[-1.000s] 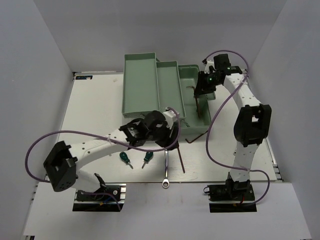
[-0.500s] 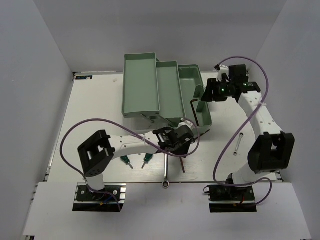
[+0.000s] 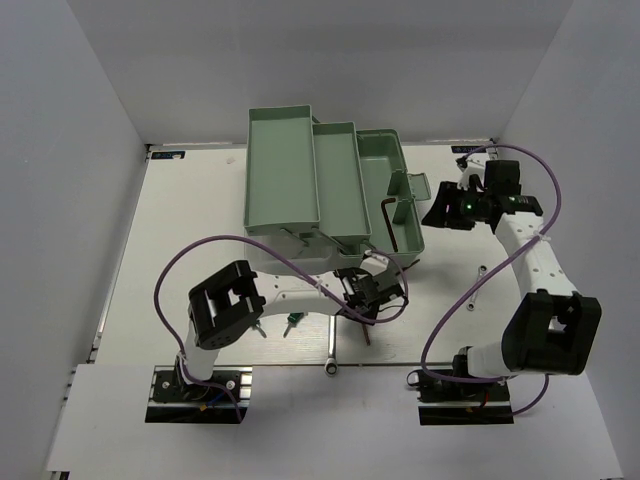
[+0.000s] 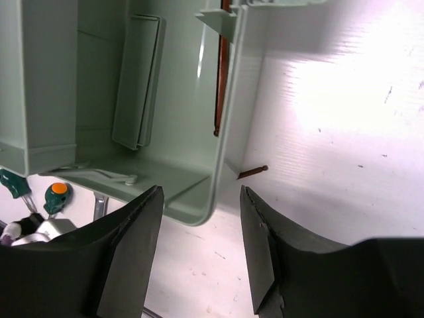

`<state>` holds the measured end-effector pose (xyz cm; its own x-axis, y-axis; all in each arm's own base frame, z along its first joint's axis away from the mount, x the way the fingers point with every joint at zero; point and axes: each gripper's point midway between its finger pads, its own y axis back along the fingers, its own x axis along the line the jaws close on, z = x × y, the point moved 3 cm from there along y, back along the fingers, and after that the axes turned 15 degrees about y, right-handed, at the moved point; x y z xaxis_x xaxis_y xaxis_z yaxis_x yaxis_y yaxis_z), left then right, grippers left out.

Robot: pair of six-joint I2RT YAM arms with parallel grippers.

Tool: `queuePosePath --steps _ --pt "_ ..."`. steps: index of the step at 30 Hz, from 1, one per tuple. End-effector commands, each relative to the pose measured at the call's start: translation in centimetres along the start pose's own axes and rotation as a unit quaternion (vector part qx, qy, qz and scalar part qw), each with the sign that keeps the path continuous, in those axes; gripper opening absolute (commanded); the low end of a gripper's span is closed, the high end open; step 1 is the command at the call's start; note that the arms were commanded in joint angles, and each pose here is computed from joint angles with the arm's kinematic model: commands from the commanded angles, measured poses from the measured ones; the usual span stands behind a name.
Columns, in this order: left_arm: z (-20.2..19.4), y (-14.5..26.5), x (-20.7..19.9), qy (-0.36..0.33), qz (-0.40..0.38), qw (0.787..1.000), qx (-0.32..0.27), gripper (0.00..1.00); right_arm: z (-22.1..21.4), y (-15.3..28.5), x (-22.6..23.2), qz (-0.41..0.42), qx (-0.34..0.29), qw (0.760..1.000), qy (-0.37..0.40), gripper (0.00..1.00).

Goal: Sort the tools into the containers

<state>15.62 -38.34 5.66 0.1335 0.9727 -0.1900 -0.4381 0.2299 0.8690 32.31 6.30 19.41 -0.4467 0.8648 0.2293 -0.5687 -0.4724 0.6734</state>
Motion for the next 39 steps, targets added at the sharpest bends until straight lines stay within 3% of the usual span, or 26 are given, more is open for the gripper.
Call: queuePosePath --steps 1,7,12,18,23,24,25,26,27,33,36,37,38,39 --pt "1.3 1.3 -1.1 0.023 -0.002 0.999 -0.033 0.50 0.5 0.8 -0.1 0.013 -0.033 0.999 0.005 0.56" --pt "-0.6 -1.2 -0.9 0.020 0.026 0.999 -0.013 0.50 -1.0 1.2 -0.2 0.027 -0.035 0.999 -0.013 0.56" --pt "-0.8 -2.0 -1.0 0.034 0.040 0.999 -0.012 0.44 -1.7 1.9 -0.4 0.030 -0.043 0.998 -0.025 0.56" --pt "-2.1 -2.9 0.3 0.036 0.057 0.998 0.000 0.30 -2.4 2.3 -0.9 0.036 -0.048 0.997 -0.045 0.56" --pt "-3.7 -3.7 1.2 0.032 0.060 0.997 0.029 0.06 -2.7 2.7 -0.9 0.046 -0.053 0.996 -0.056 0.56" --pt "-3.8 -3.9 1.3 0.032 0.059 0.997 0.028 0.04 -2.8 2.7 -0.9 0.049 -0.051 0.996 -0.056 0.59" --pt "-3.9 -3.9 1.1 0.029 0.053 0.998 0.033 0.01 -3.1 2.8 -0.7 0.056 -0.046 0.996 -0.050 0.68" --pt "-4.4 -3.7 0.9 0.015 0.048 0.998 0.040 0.00 -3.3 2.9 -0.8 0.056 -0.044 0.997 -0.035 0.83" --pt "-4.6 -3.6 0.4 0.002 0.038 0.999 0.038 0.00 -3.9 3.0 -0.6 0.059 -0.034 0.997 -0.022 0.91" --pt "-3.5 1.4 -3.6 -0.077 -0.077 0.994 0.004 0.00 -6.3 3.3 -1.6 0.033 -0.022 0.999 0.038 0.91" --pt "-1.9 3.3 -4.7 -0.108 -0.115 0.987 -0.022 0.00 -6.6 3.8 -2.0 0.019 -0.035 0.998 0.045 0.59" --pt "-1.0 4.7 -5.2 -0.111 -0.135 0.984 -0.036 0.00 -6.8 4.0 -2.5 0.006 -0.036 0.999 0.034 0.42" --pt "-0.5 5.4 -5.5 -0.119 -0.146 0.981 -0.045 0.00 -6.6 4.0 -3.1 -0.012 -0.039 0.999 0.030 0.02" --pt "0.3 6.0 -5.8 -0.130 -0.156 0.977 -0.061 0.00 -6.5 4.2 -3.3 -0.019 -0.041 0.999 0.028 0.00"
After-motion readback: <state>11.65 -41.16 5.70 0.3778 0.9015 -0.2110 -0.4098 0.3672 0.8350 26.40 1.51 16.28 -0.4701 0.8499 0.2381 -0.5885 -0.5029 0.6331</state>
